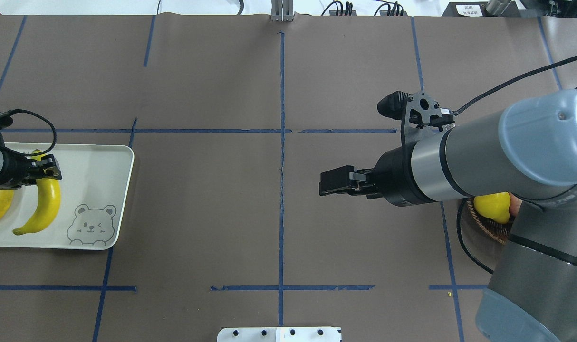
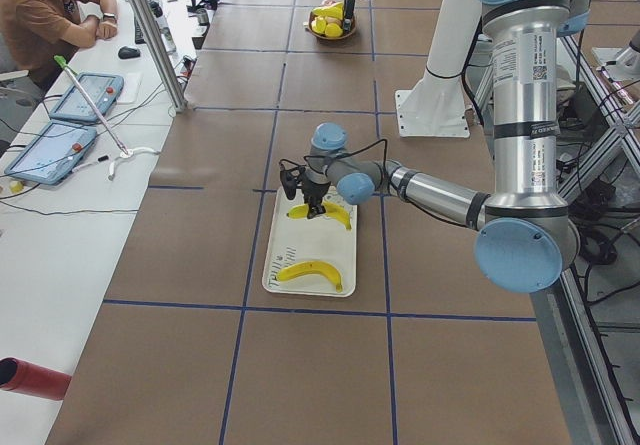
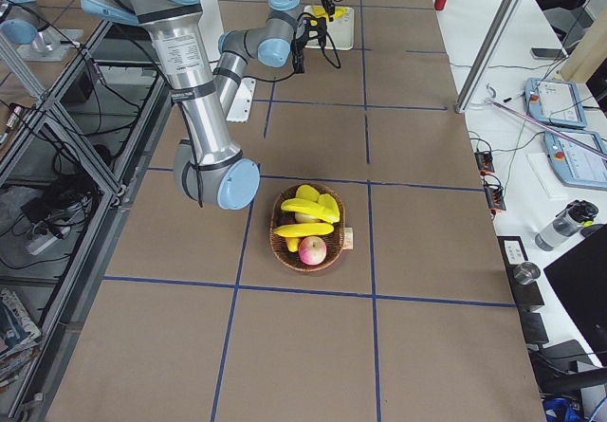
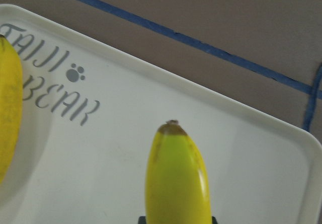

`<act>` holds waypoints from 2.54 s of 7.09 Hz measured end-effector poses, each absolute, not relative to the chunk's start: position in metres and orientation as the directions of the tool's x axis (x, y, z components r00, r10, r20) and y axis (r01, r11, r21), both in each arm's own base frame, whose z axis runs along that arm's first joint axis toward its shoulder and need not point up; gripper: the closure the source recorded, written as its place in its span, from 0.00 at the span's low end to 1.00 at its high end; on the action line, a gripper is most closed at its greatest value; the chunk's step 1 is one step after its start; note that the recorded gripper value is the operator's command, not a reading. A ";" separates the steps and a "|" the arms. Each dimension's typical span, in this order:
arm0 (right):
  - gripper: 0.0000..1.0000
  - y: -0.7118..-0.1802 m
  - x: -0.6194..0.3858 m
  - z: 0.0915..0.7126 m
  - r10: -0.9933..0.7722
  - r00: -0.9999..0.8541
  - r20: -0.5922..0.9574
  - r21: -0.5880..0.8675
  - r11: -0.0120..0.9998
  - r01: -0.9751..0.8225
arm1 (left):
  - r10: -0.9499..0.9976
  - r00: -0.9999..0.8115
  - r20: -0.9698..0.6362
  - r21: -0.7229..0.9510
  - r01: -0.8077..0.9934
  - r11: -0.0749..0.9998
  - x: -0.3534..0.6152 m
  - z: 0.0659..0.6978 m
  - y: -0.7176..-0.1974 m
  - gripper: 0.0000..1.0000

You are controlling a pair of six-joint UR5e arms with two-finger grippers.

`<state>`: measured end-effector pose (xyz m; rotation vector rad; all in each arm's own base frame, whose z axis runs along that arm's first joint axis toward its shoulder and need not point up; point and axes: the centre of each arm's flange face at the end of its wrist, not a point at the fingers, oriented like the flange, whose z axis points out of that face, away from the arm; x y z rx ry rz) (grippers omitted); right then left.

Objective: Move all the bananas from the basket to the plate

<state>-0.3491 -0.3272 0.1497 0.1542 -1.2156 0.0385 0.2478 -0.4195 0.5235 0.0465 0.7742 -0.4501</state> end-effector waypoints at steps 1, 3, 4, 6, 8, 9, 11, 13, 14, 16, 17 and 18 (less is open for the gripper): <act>0.00 -0.327 -0.349 0.149 -0.054 0.347 0.936 0.098 0.989 -0.112 | -0.383 0.641 -0.666 -0.118 0.415 0.902 0.239 0.539 -0.425 1.00; 0.00 -0.326 -0.348 0.149 -0.053 0.345 0.937 0.097 0.989 -0.113 | -0.403 0.660 -0.634 -0.124 0.427 0.895 0.234 0.564 -0.432 1.00; 0.00 -0.326 -0.347 0.148 -0.052 0.343 0.938 0.097 0.989 -0.114 | -0.408 0.665 -0.625 -0.126 0.430 0.894 0.234 0.571 -0.435 0.90; 0.00 -0.326 -0.345 0.147 -0.052 0.340 0.939 0.097 0.989 -0.116 | -0.413 0.669 -0.618 -0.127 0.434 0.892 0.235 0.575 -0.437 0.01; 0.00 -0.326 -0.344 0.147 -0.051 0.341 0.939 0.096 0.989 -0.116 | -0.418 0.675 -0.608 -0.110 0.450 0.886 0.231 0.580 -0.436 0.01; 0.00 -0.327 -0.344 0.148 -0.050 0.341 0.939 0.095 0.989 -0.116 | -0.418 0.676 -0.607 -0.099 0.457 0.884 0.229 0.579 -0.436 0.01; 0.00 -0.336 -0.330 0.164 -0.031 0.368 0.929 0.086 0.987 -0.135 | -0.396 0.652 -0.646 -0.088 0.451 0.888 0.226 0.547 -0.435 0.01; 0.00 -0.342 -0.295 0.208 -0.004 0.437 0.899 0.083 0.983 -0.162 | -0.376 0.615 -0.693 -0.098 0.436 0.895 0.224 0.492 -0.439 0.00; 0.00 -0.343 -0.277 0.236 0.032 0.483 0.875 0.065 0.981 -0.183 | -0.362 0.597 -0.715 -0.093 0.433 0.897 0.229 0.466 -0.444 0.00; 0.00 -0.338 -0.253 0.289 0.131 0.559 0.819 -0.006 0.976 -0.219 | -0.358 0.556 -0.750 -0.104 0.436 0.894 0.246 0.429 -0.450 0.00; 0.00 -0.334 -0.245 0.315 0.205 0.589 0.781 -0.063 0.965 -0.254 | -0.361 0.537 -0.762 -0.117 0.434 0.893 0.261 0.412 -0.451 0.00; 0.00 -0.332 -0.239 0.337 0.271 0.610 0.744 -0.107 0.950 -0.292 | -0.359 0.523 -0.773 -0.124 0.429 0.895 0.272 0.398 -0.452 0.00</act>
